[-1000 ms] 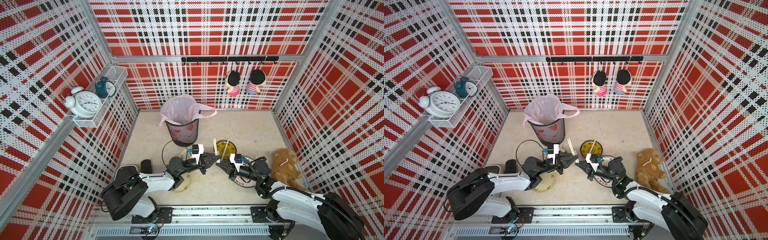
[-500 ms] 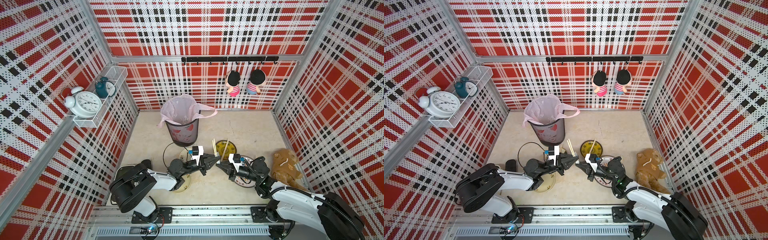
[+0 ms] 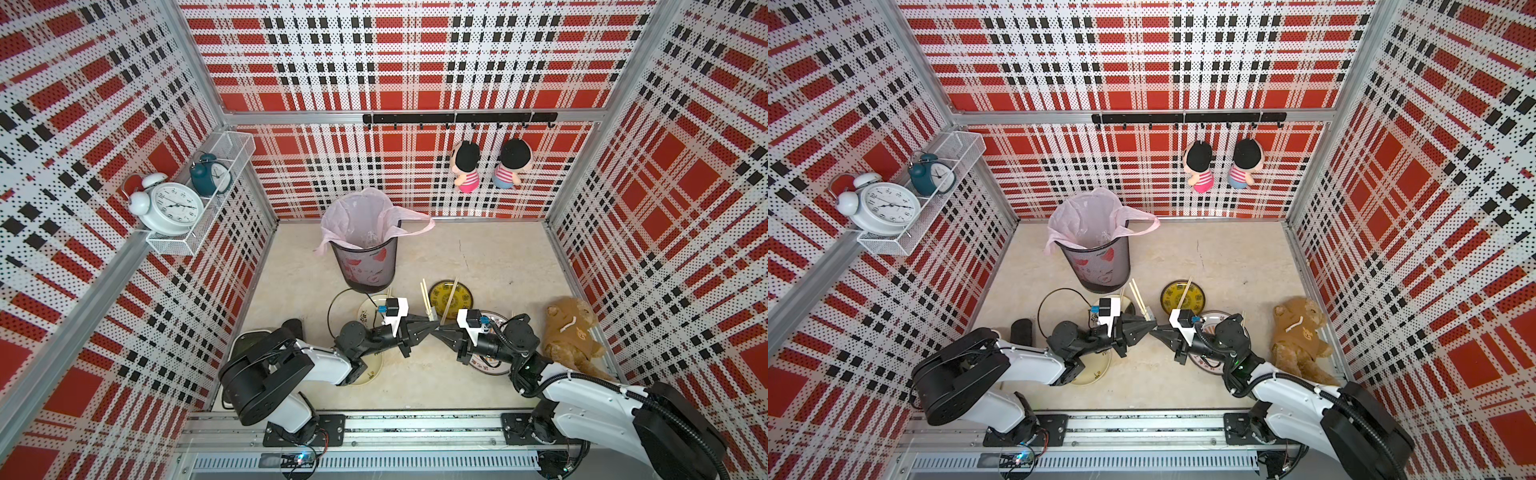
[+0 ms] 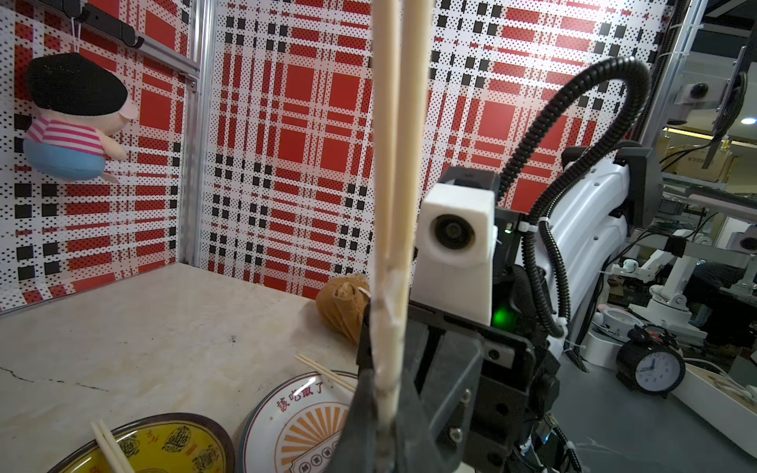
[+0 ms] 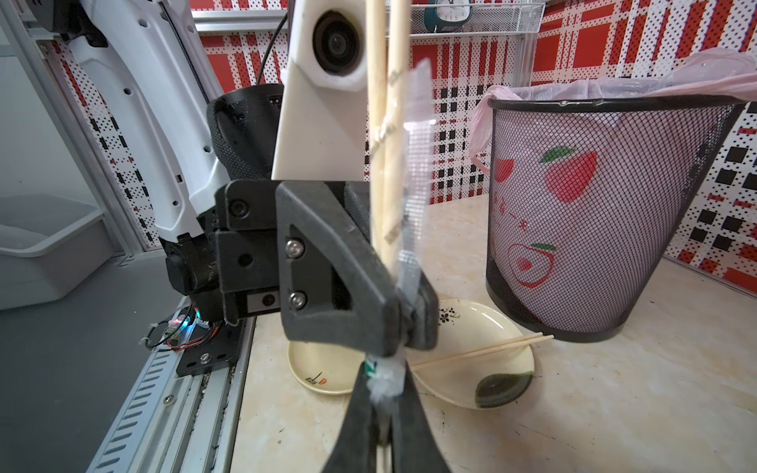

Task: Remove the packaging of disposable chopsticks
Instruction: Remove the packet bag from the disposable chopsticks.

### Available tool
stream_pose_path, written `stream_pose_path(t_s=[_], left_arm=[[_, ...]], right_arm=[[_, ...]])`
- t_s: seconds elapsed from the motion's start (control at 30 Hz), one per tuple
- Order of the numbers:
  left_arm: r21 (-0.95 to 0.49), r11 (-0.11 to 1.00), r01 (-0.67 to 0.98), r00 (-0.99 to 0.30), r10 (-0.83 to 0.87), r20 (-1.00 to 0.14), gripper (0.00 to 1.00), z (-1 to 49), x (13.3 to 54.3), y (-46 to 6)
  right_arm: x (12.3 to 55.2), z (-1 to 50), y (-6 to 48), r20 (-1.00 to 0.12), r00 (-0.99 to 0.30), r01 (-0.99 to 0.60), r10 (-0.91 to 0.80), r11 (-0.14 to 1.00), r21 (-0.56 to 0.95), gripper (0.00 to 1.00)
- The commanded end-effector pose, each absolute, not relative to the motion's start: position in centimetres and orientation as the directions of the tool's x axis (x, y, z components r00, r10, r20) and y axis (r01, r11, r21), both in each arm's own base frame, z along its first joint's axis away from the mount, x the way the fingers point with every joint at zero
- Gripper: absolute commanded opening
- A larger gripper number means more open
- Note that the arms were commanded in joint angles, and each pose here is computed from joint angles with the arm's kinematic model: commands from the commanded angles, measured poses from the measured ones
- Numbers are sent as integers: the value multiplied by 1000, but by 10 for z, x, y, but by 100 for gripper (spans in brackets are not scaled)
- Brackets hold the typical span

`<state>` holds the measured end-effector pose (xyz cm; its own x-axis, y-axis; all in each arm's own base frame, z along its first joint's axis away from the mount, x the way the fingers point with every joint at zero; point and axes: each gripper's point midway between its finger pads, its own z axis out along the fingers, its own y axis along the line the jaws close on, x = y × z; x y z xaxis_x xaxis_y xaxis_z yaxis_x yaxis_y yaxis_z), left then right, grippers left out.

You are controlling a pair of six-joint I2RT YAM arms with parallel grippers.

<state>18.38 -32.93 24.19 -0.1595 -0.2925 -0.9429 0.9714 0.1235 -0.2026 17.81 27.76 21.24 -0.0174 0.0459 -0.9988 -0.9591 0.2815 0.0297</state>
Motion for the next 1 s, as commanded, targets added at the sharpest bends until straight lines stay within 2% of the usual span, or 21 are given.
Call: stream_pose_path(t_s=[0.0,0.27,0.3,0.33,0.37,0.4,0.43,0.5,0.73,0.97], left_arm=[[-234,127,964,-194,-267,-944,0,234,184,-327],[-232,116,966,-187,-308,-933,0,248,180,-321],[-231,120,965,-185,-308,-933,0,248,180,-321],[-230,125,965,-182,-311,-933,0,249,180,-319],[-230,130,964,-181,-309,-934,0,248,181,-319],[-229,136,964,-179,-306,-935,0,248,181,-318],[-228,144,963,-177,-304,-936,0,247,182,-317],[-237,159,958,-182,-298,-937,0,245,184,-314],[-219,210,953,-167,-238,-957,0,228,190,-309],[-213,202,956,-174,-192,-966,0,215,186,-310]], right_arm=[[174,224,274,-993,65,-957,98,287,-34,0],[175,208,278,-997,13,-963,71,269,6,2],[175,207,278,-998,9,-963,66,270,9,11],[175,207,278,-998,8,-963,63,269,9,26],[175,207,279,-998,4,-963,60,268,12,49],[177,207,278,-998,1,-961,61,277,16,66],[179,207,276,-998,-12,-955,65,295,30,80],[184,209,272,-997,-21,-941,77,334,46,98],[185,237,266,-993,13,-931,120,364,31,100],[191,269,278,-994,10,-943,106,331,26,100]])
